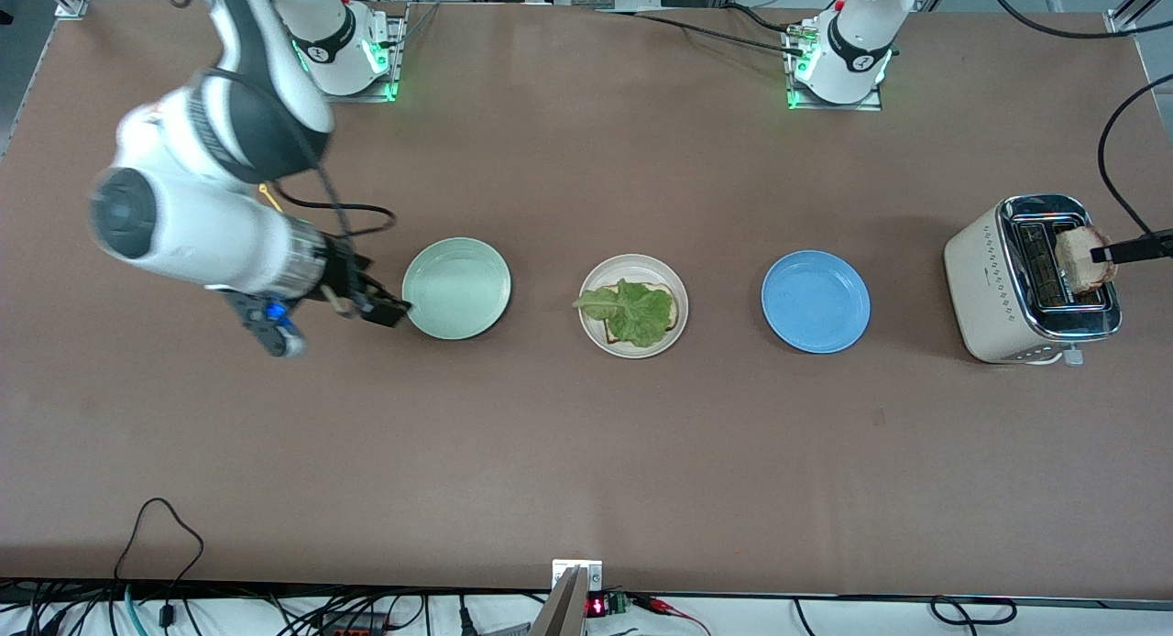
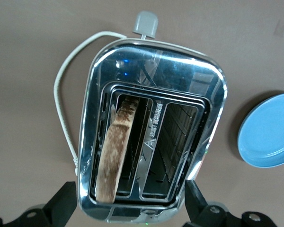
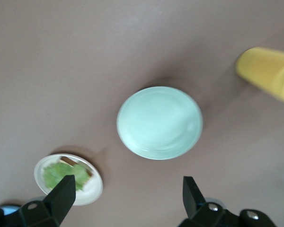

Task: Make sandwich in beige plate with both arms
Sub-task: 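Withdraw the right gripper while the left gripper grasps the toaster bread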

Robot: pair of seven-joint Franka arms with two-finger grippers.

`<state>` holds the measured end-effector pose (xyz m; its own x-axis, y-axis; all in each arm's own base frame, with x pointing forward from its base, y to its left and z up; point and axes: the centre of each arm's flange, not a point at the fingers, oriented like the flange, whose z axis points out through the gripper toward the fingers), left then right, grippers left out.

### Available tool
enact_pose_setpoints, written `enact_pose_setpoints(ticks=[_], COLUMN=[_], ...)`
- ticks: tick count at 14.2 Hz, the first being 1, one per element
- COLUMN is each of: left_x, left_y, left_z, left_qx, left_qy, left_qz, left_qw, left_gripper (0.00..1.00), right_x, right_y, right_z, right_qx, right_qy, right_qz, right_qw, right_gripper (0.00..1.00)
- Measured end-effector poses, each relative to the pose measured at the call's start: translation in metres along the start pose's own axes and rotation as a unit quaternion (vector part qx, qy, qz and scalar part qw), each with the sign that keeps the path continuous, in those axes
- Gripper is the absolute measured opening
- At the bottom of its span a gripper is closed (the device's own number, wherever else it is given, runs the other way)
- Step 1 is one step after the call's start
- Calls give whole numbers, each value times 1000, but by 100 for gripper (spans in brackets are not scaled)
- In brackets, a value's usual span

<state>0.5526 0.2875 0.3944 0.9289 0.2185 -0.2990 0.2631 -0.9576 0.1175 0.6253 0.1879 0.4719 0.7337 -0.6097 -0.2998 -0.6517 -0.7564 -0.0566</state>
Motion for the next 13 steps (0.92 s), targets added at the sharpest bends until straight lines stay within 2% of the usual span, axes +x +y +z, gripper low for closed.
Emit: enact_pose_setpoints(ticks=[2,4,7,10,13], left_x=[5,9,10,8,7], left_y=[-1,-4,-11,-21,-29], left_z=[13,22,27,27,28], left_qx=[-4,-7,-10,-13,-16], left_qy=[-14,-22,-25,-24,-24], left_qz=[19,29,38,38,39], left_qw=[1000,999,999,999,999], left_gripper=[100,100,95,61,32], right_x=[15,39,70,86,99], right_y=[34,76,139,185,243], right_z=[-28,-61,-102,-125,-147], right_qx=[-10,-6,-20,-40,-48], right_qy=[-11,-12,10,17,-2], right_qz=[-39,-75,-150,-221,-240], right_qw=[999,997,988,974,970], right_gripper=[100,100,100,100,100])
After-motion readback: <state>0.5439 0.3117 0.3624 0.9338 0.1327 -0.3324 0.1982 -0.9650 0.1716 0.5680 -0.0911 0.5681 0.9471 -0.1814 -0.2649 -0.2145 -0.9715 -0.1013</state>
